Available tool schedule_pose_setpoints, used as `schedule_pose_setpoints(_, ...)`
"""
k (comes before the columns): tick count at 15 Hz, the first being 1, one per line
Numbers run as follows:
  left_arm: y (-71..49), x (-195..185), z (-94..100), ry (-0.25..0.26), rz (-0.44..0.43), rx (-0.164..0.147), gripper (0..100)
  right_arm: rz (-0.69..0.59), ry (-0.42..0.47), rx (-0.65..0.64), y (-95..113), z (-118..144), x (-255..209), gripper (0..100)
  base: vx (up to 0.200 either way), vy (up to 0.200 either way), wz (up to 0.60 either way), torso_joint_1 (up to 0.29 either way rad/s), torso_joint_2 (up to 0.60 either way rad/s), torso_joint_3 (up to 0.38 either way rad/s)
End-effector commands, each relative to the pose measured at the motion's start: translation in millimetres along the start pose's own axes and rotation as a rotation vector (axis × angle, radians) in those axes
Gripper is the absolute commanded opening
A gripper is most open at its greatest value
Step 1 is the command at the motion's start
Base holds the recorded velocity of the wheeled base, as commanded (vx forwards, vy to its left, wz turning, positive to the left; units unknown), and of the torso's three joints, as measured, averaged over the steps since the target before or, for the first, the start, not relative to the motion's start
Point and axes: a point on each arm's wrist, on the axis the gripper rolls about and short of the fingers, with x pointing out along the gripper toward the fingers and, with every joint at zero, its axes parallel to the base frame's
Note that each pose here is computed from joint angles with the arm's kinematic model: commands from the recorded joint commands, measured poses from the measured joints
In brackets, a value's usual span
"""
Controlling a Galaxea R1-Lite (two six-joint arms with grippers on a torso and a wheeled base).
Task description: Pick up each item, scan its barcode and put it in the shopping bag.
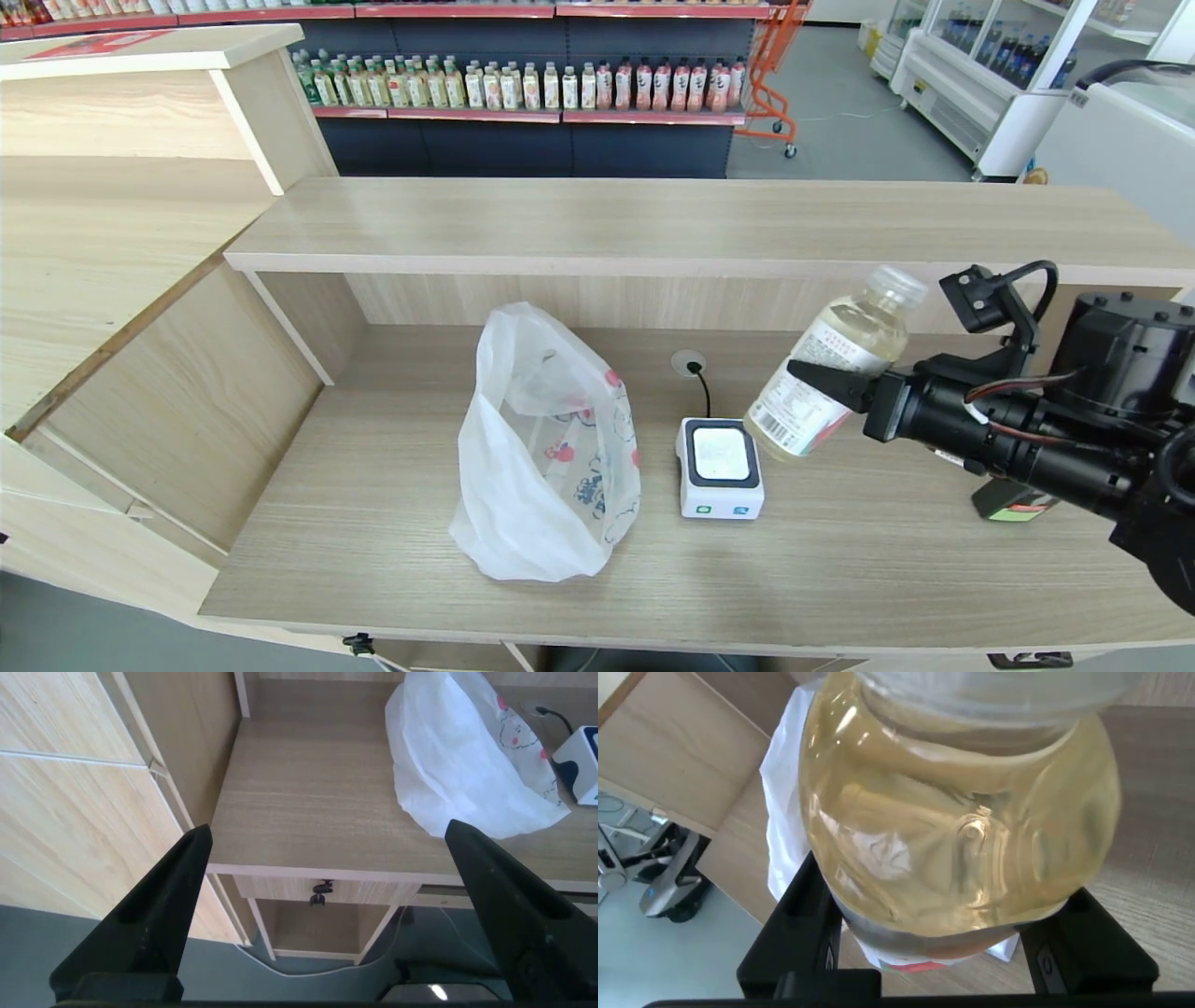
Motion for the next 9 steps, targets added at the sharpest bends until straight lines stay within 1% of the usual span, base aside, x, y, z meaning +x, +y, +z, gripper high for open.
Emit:
schedule_pose_setpoints(1,0.0,0.0,0.0,0.000,0.000,-0.002,100,0.002,-0.004,0.014,2.0,3.0,-3.2,0,0.000,0.200,0.00,0.007,0.00,0.002)
schedule_pose_setpoints(3,0.0,0.0,0.0,0.000,0.000,0.000,100,-0.002,0.025,0.073,4.1,4.0,-5.9,0,0.000,0.200,0.00,-0.015,0.00,0.002)
schedule_pose_setpoints(4,0.0,0.0,0.0,0.000,0.000,0.003,100,0.004,0.041,0.122,8.8,3.8,-6.0,0,0.000,0.200,0.00,0.007,0.00,0.007)
schedule_pose_setpoints(6,0.0,0.0,0.0,0.000,0.000,0.000,100,-0.051,0.066,0.211,17.8,-0.4,-2.7,0,0.000,0.000,0.00,0.000,0.00,0.000)
schedule_pose_setpoints(9,0.0,0.0,0.0,0.000,0.000,0.000,100,-0.045,0.109,0.218,23.0,-10.8,18.2,0,0.000,0.000,0.00,0.000,0.00,0.000)
